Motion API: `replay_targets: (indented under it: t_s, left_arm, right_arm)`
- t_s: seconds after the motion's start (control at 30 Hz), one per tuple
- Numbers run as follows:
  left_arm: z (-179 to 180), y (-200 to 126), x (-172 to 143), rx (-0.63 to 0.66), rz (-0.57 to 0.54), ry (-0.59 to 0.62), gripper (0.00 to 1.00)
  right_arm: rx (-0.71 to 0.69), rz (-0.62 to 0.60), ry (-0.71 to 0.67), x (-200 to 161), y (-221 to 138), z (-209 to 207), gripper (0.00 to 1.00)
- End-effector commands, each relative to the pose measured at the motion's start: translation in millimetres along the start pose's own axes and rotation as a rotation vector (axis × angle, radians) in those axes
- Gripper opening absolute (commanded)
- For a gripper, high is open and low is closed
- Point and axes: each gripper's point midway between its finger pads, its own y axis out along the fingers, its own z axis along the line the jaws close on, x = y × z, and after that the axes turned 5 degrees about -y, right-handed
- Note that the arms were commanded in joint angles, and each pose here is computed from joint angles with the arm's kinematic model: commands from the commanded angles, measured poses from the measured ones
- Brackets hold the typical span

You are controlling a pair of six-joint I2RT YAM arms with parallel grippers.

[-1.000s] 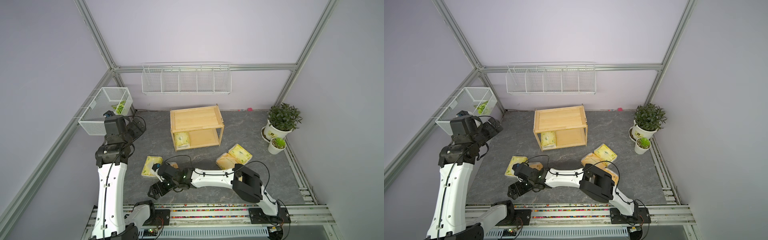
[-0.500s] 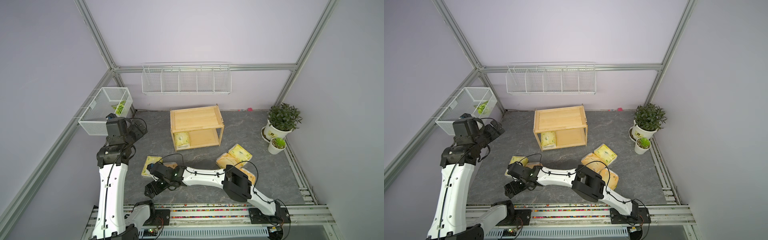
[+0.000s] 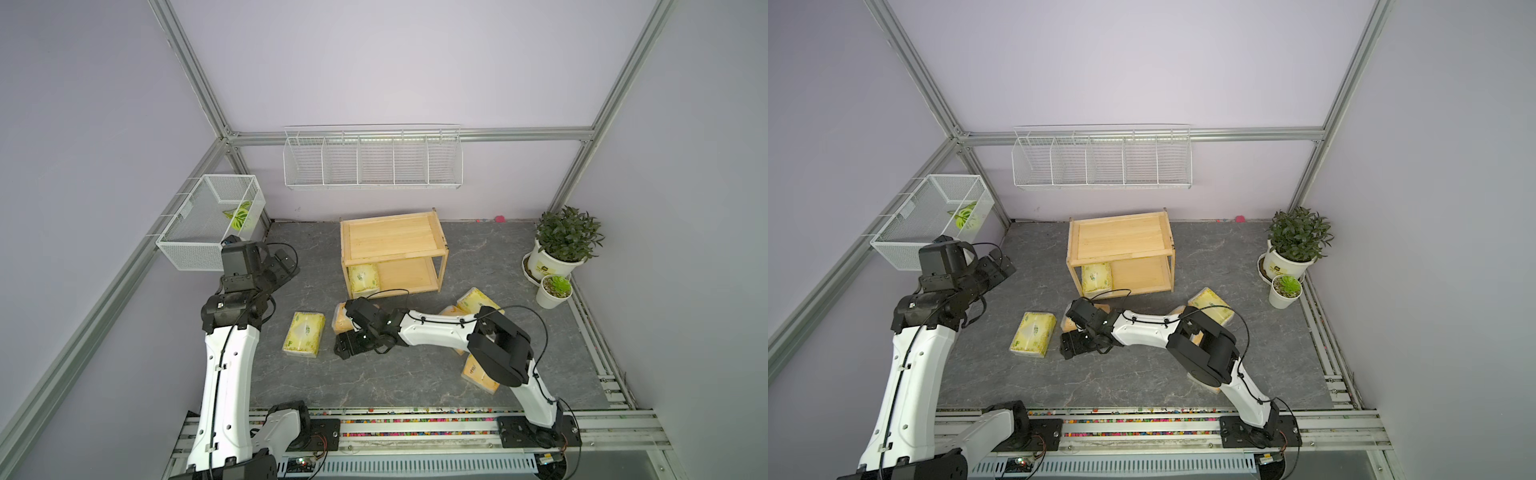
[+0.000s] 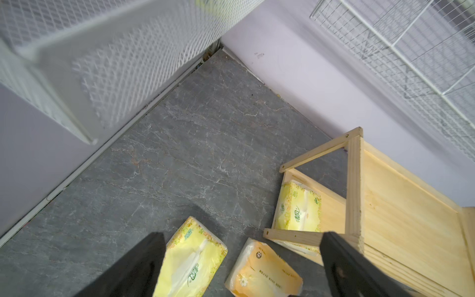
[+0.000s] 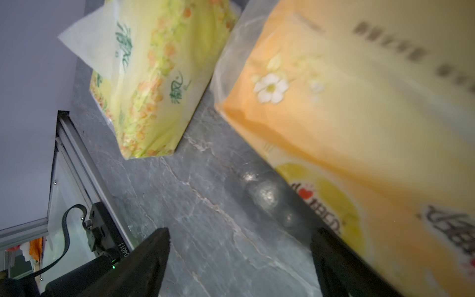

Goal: Place the tissue boxes on the shelf by color
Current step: Adjust the box of tissues at the center of the board.

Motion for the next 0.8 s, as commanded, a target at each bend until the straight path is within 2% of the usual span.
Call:
replay_targets:
  t_s: [0.0, 0.33, 0.5, 0.6, 0.7, 0.77]
  left_arm:
    - [12.1, 12.4, -15.5, 0.038, 0.047, 0.004, 1.0]
    - [48.5, 59.4, -60.0, 0.161, 0.206, -0.028, 1.0]
    - [73.9, 78.2, -73.4, 0.122, 0.3, -0.17, 1.0]
    - [84.7, 84.9, -80.5, 0.116, 0.34, -0.205, 1.0]
    - [102.5, 90.2, -82.4, 0.118, 0.364, -0.292, 1.0]
    - [103.6, 91.0, -85.2, 0.118, 0.383, -0.286, 1.0]
  right_arm:
    - [0.104, -0.047, -0.016, 11.2, -16.2, 29.5, 0.91]
    - [0.296, -0.101, 0.058, 29.6, -18.4, 66.0, 0.91]
    - [0.33, -0.124, 0.123, 34.6, -5.1, 68.4, 0.91]
    - [0.332, -0.125, 0.134, 37.2, 0.8, 68.3, 0.91]
    - [0.329, -0.118, 0.132, 37.6, 5.4, 69.0, 0.91]
    - [0.326, -0.113, 0.13, 36.2, 7.4, 67.7, 0.91]
